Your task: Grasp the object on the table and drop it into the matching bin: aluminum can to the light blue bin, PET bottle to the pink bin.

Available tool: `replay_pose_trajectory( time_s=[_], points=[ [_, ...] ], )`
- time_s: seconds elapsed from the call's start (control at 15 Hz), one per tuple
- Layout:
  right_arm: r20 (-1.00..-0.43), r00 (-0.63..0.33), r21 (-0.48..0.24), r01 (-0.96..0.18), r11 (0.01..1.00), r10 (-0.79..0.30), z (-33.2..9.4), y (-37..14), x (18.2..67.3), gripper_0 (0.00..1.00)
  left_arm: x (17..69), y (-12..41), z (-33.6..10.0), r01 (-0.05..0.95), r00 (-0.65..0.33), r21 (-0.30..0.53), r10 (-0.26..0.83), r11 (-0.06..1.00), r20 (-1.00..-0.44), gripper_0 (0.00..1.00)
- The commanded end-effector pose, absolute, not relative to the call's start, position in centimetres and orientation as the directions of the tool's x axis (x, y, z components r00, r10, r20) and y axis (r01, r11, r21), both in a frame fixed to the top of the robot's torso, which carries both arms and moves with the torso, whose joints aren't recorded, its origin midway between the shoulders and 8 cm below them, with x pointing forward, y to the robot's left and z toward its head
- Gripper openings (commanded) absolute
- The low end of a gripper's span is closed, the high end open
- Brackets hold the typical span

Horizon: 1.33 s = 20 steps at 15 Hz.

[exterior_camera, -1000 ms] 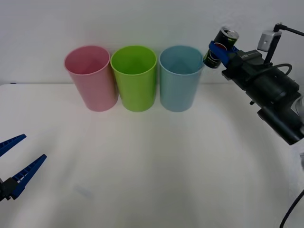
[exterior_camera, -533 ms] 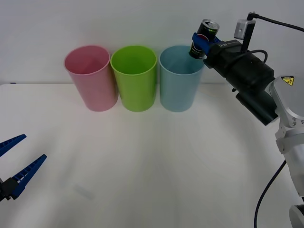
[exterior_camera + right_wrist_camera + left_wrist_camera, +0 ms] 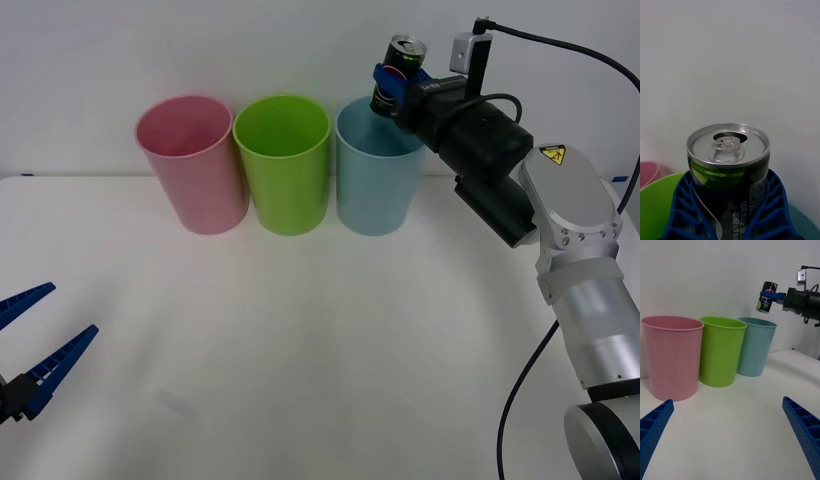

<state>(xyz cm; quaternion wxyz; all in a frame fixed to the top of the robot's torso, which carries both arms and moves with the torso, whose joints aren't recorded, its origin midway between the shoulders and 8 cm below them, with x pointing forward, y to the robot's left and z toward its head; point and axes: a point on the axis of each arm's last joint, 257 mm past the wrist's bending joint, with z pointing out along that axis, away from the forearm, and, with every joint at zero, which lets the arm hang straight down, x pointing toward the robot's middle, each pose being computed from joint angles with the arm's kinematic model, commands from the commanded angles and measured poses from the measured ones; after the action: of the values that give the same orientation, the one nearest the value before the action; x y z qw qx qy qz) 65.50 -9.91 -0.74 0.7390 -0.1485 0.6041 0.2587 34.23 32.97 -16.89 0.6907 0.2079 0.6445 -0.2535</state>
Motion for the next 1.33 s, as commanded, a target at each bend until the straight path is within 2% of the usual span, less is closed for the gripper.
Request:
replay_pose_trajectory(
  time_s=[0.07, 0.27, 0.33, 0.4, 0.47, 1.07, 1.33],
  points=[
    [-0.97, 0.141, 0.085, -0.559, 0.825, 0.196, -0.8, -9.8, 65.5, 0.0, 34.2, 33.0, -16.9, 0.618, 0.041, -0.039, -0.082, 0.785, -0.996, 1.0],
    [-0.972, 0.146, 0.075, -0.556, 0.828, 0.186, -0.8, -9.9, 65.6, 0.01, 34.2, 33.0, -16.9, 0.618, 0.041, -0.039, -0.082, 0.785, -0.996, 1.0],
    [-0.972, 0.151, 0.07, -0.552, 0.831, 0.182, -0.7, -10.0, 65.6, 0.13, 34.2, 33.0, -16.9, 0.618, 0.041, -0.039, -0.082, 0.785, -0.996, 1.0],
    [-0.972, 0.154, 0.067, -0.547, 0.834, 0.179, -0.8, -10.3, 65.7, 0.78, 34.2, 33.0, -16.9, 0.618, 0.041, -0.039, -0.082, 0.785, -0.996, 1.0],
    [-0.97, 0.158, 0.069, -0.544, 0.836, 0.182, -0.5, -10.5, 65.7, 1.0, 34.2, 33.0, -16.9, 0.618, 0.041, -0.039, -0.082, 0.785, -0.996, 1.0],
    [-0.976, 0.15, 0.057, -0.53, 0.846, 0.16, -2.2, -11.3, 65.6, 1.0, 34.2, 33.0, -16.9, 0.618, 0.041, -0.039, -0.082, 0.785, -0.996, 1.0],
    [-0.977, 0.152, 0.048, -0.535, 0.843, 0.152, -3.5, -12.1, 63.7, 1.0, 34.2, 33.0, -16.9, 0.618, 0.041, -0.039, -0.082, 0.785, -0.996, 1.0]
  ],
)
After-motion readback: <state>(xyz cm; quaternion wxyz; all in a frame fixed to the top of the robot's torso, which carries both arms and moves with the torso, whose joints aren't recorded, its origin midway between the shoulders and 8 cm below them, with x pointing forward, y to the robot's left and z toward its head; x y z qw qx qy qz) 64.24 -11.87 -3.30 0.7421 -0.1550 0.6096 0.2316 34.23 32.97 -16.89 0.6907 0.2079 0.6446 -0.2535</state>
